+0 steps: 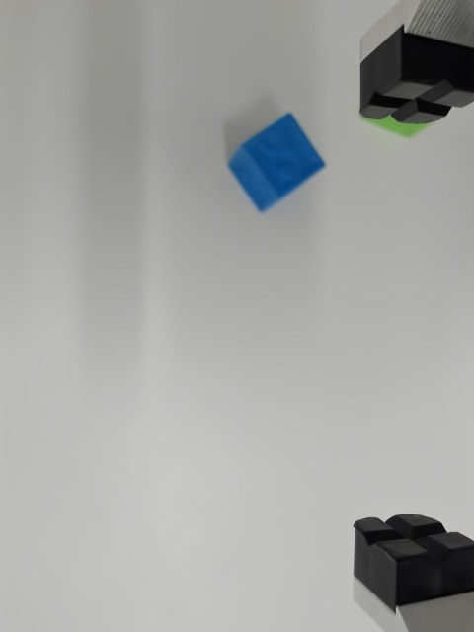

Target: Stack cube

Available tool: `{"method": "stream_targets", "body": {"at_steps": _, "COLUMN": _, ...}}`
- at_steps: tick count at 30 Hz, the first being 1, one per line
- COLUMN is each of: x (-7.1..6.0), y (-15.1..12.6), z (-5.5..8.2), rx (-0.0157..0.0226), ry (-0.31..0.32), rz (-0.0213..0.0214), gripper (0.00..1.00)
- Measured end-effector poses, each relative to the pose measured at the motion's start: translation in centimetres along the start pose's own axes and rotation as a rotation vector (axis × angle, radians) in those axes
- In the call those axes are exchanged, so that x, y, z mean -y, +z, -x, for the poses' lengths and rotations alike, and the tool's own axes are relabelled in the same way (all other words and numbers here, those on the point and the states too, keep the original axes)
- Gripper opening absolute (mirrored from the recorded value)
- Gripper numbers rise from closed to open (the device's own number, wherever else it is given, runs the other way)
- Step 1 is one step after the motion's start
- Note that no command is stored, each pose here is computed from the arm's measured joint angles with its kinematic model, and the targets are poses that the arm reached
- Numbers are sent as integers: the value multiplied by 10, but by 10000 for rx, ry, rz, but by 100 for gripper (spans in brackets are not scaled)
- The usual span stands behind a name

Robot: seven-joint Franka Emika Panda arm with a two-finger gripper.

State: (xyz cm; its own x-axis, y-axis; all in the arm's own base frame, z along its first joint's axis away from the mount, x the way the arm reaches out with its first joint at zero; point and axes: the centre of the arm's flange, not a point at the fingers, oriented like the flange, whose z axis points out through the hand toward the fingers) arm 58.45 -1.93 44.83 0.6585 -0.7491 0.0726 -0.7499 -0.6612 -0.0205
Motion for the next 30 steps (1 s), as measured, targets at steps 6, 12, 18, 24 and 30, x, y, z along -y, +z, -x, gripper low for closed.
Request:
{"method": "stream_targets", "body": {"at_steps": 6, "x": 0, "y": 0, "z": 0, "rx": 0, "ry": 0, "rz": 0, "gripper": 100}}
{"method": "stream_targets", "body": {"at_steps": 12, "x": 0, "y": 0, "z": 0, "rx": 0, "ry": 0, "rz": 0, "gripper": 100}}
{"method": "stream_targets", "body": {"at_steps": 18, "x": -1, "y": 1, "z": 0, "rx": 13, "ry": 5, "rz": 14, "gripper": 100}}
{"method": "stream_targets", "body": {"at_steps": 24, "x": -3, "y": 4, "z": 0, "rx": 27, "ry": 36, "rz": 33, "gripper": 100}}
{"method": "stream_targets", "body": {"at_steps": 30, "x": -8, "y": 8, "z": 0, "rx": 43, "ry": 76, "rz": 53, "gripper": 100}}
